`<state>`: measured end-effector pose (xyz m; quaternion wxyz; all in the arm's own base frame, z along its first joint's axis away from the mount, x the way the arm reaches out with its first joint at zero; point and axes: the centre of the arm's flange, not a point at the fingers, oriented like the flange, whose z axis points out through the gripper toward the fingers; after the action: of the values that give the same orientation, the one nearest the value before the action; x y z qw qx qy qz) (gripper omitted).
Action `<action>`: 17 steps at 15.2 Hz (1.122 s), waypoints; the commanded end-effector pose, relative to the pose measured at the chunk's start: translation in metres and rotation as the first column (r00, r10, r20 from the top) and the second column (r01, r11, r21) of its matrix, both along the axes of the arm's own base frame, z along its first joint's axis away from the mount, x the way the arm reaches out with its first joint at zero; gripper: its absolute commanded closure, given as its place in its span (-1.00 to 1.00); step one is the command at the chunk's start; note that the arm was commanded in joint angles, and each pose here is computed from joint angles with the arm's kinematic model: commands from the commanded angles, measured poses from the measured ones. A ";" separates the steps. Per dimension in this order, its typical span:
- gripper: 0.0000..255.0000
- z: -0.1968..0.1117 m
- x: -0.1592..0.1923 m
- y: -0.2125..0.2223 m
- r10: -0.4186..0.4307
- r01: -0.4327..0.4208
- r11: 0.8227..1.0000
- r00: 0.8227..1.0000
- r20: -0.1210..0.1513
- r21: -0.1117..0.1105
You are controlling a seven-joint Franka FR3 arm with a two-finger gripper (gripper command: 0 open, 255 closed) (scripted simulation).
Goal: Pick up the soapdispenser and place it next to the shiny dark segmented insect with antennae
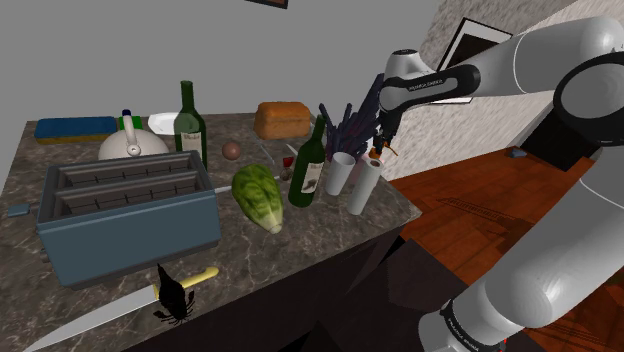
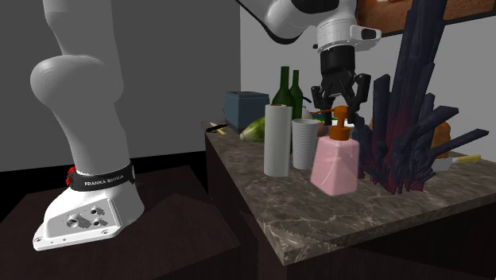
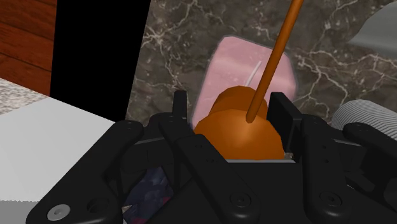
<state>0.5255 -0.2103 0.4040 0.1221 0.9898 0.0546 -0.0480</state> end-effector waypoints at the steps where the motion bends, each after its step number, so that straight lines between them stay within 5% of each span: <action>1: 1.00 0.000 0.000 0.000 0.000 0.000 1.000 1.000 -0.001 0.001; 17: 1.00 0.074 0.000 0.000 0.000 0.000 1.000 1.000 -0.001 0.001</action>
<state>0.5264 -0.2103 0.4707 0.1218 0.9898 0.0548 -0.0487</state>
